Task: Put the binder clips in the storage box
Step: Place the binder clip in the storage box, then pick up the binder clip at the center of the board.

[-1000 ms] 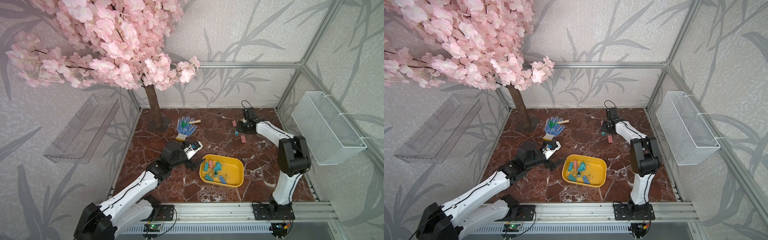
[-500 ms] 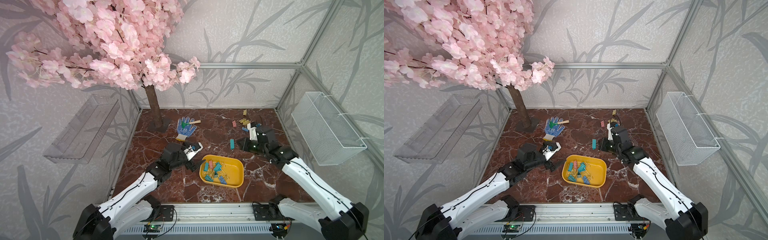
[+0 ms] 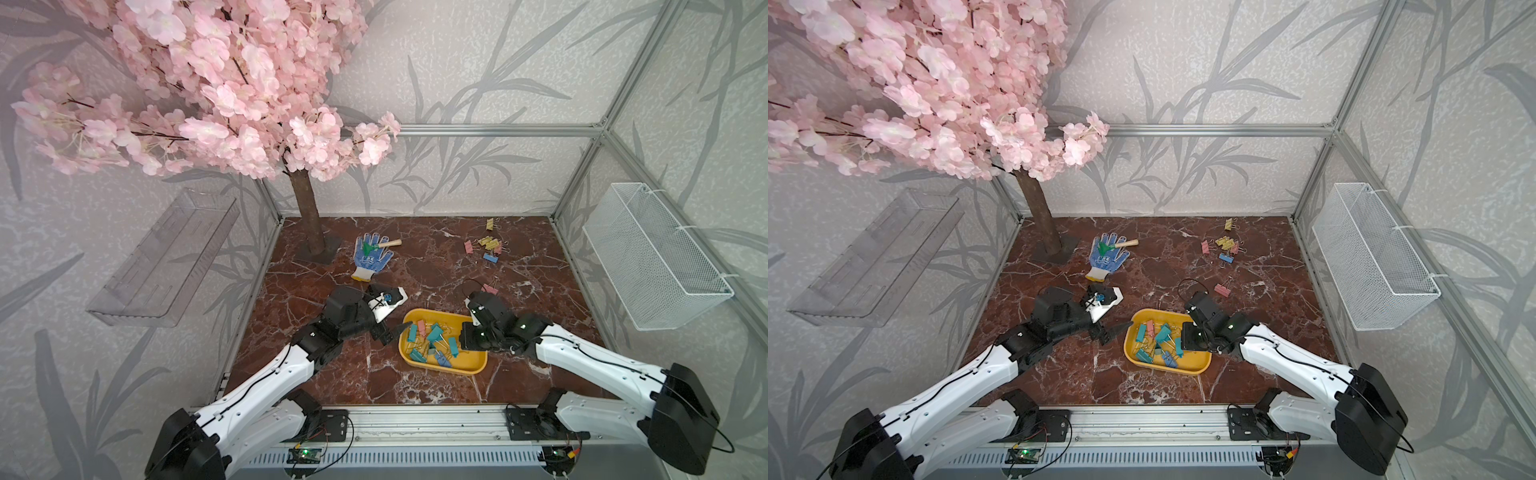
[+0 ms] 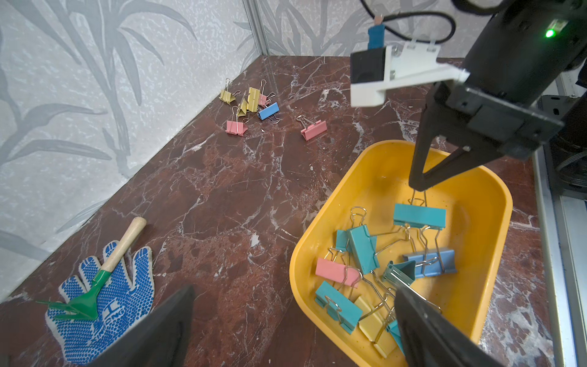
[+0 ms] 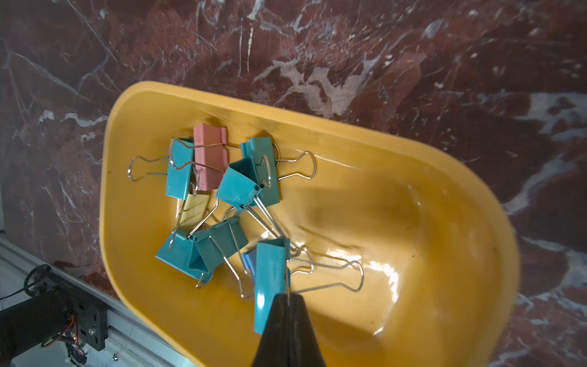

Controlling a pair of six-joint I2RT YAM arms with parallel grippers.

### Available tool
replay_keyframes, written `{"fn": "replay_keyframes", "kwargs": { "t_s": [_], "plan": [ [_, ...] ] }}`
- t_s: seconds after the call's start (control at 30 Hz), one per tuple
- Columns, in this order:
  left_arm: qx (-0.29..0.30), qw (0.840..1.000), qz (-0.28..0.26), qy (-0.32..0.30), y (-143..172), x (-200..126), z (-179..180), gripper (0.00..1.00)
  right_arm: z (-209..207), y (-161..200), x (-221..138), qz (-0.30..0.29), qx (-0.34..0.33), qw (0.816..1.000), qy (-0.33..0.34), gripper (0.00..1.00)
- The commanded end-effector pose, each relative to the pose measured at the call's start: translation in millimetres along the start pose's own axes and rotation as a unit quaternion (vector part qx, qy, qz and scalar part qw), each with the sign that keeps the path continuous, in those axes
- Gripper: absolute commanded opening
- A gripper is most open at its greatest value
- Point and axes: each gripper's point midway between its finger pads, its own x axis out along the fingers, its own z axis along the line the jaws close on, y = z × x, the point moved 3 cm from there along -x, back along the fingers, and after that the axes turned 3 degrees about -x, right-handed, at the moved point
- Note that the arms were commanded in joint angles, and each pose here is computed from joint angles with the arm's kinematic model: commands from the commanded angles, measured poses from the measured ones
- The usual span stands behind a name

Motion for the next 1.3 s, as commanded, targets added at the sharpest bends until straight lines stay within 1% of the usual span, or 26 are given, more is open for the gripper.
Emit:
{"fn": "replay_keyframes", "kwargs": {
  "t_s": [0.0,0.1,0.2,0.27,0.3,0.37,0.47,0.53,0.6,0.7,0.77,0.9,0.97,1.03,1.1,1.17,1.27],
  "plan": [
    [0.008,1.000,0.001,0.000,4,-2,-3,1.00,13,-5,13,-0.005,0.005,1.000,-0.022,0.03],
    [0.009,1.000,0.001,-0.002,4,-1,-2,1.00,17,-5,19,0.000,0.006,1.000,-0.027,0.10],
    [0.007,1.000,0.004,-0.001,5,0,-3,1.00,19,-13,9,-0.019,-0.003,1.000,-0.022,0.30],
    [0.007,1.000,0.005,-0.001,5,0,-2,1.00,20,-29,-7,-0.058,-0.017,0.998,-0.005,0.40],
    [0.008,1.000,0.003,-0.001,4,0,-2,1.00,20,-38,-14,-0.078,-0.032,0.996,0.002,0.42],
    [0.008,1.000,0.003,-0.001,4,0,-2,1.00,18,-66,-33,-0.125,-0.034,0.992,0.010,0.44],
    [0.008,1.000,0.004,-0.003,4,0,-2,1.00,8,-117,-58,-0.183,-0.008,0.983,-0.001,0.44],
    [0.008,1.000,0.004,-0.003,4,0,-2,1.00,-5,-152,-66,-0.216,0.012,0.976,0.001,0.45],
    [0.008,1.000,0.004,-0.003,4,0,-2,1.00,-23,-186,-67,-0.234,0.036,0.972,0.004,0.45],
    [0.009,1.000,0.003,-0.002,4,0,-3,1.00,-48,-232,-52,-0.235,0.074,0.969,-0.002,0.45],
    [0.008,1.000,0.004,-0.002,5,0,-3,1.00,-64,-257,-33,-0.227,0.094,0.969,-0.005,0.45],
    [0.009,1.000,0.003,-0.001,4,1,-3,1.00,-97,-297,5,-0.211,0.111,0.971,0.031,0.45],
    [0.009,1.000,0.004,-0.001,4,1,-3,1.00,-113,-312,23,-0.201,0.119,0.971,0.049,0.45],
    [0.009,1.000,0.004,0.000,4,1,-3,1.00,-126,-324,39,-0.192,0.128,0.971,0.054,0.45],
    [0.009,1.000,0.006,-0.002,4,2,-3,1.00,-138,-333,55,-0.181,0.138,0.972,0.058,0.48],
    [0.009,1.000,0.006,-0.002,4,2,-3,1.00,-147,-341,69,-0.170,0.146,0.973,0.055,0.50],
    [0.010,1.000,0.006,-0.004,5,2,-3,1.00,-152,-354,84,-0.164,0.145,0.975,0.046,0.50]
  ]
}}
